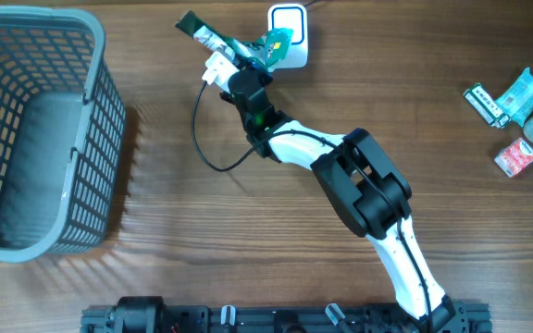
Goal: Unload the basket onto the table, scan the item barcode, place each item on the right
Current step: 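Carry the glove pack right and release it at the table edge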
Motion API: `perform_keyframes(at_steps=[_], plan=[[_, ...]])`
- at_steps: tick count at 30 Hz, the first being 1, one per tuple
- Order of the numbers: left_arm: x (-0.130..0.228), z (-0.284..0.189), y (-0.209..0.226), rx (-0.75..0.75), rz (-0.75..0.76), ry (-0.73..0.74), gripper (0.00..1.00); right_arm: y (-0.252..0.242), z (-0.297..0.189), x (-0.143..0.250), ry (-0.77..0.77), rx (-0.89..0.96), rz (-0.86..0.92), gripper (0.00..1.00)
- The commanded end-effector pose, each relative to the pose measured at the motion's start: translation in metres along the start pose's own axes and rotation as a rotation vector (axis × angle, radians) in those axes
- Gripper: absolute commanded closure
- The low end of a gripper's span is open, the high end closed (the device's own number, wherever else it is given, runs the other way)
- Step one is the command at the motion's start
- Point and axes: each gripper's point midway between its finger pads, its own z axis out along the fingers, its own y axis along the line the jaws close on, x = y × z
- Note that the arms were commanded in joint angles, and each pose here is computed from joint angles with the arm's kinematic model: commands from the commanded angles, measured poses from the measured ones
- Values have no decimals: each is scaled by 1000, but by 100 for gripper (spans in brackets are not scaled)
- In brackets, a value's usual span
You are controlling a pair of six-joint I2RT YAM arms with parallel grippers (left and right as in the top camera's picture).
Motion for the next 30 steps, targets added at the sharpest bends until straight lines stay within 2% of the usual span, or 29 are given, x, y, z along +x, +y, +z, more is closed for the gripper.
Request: perform_keyframes(at_steps=[1,3,6,8,10,13,16,18,20,21,22,23,24,26,29,30], plan=[[0,-2,2,-8,4,-4,0,-63,-26,-31,51,113,218,96],[0,-2,2,-8,4,-4,0,-95,-55,-36,134,116,332,96],[0,-2,2,-8,4,-4,0,-157,-128,-14,347,139,610,96],[0,-2,2,-8,4,-4,0,-197,-182,31,545,217,739,96],[0,-2,2,-8,4,-4,0,-220,-219,86,757,304,778,96],[0,-2,2,-8,4,-4,0,-242,-232,156,924,425,758,96],[0,-2,2,-8,4,-4,0,-287,-246,222,963,747,626,96],[0,-2,2,-8,4,-4,0,-315,-270,230,941,988,481,96],[0,-2,2,-8,4,-4,0,-334,-282,222,903,1131,394,96],[0,-2,2,-8,4,-4,0,-335,-275,222,919,1092,364,96],[0,-2,2,-8,4,-4,0,-331,-260,227,957,976,325,96],[0,-2,2,-8,4,-4,0,-322,-235,235,988,776,262,96],[0,-2,2,-8,4,-4,0,-318,-225,238,997,704,217,96],[0,-2,2,-8,4,-4,0,-337,-232,238,1027,781,129,95],[0,-2,2,-8,4,-4,0,-343,-234,244,1077,731,49,96],[0,-2,2,-8,4,-4,0,-356,-249,246,1092,857,84,96]])
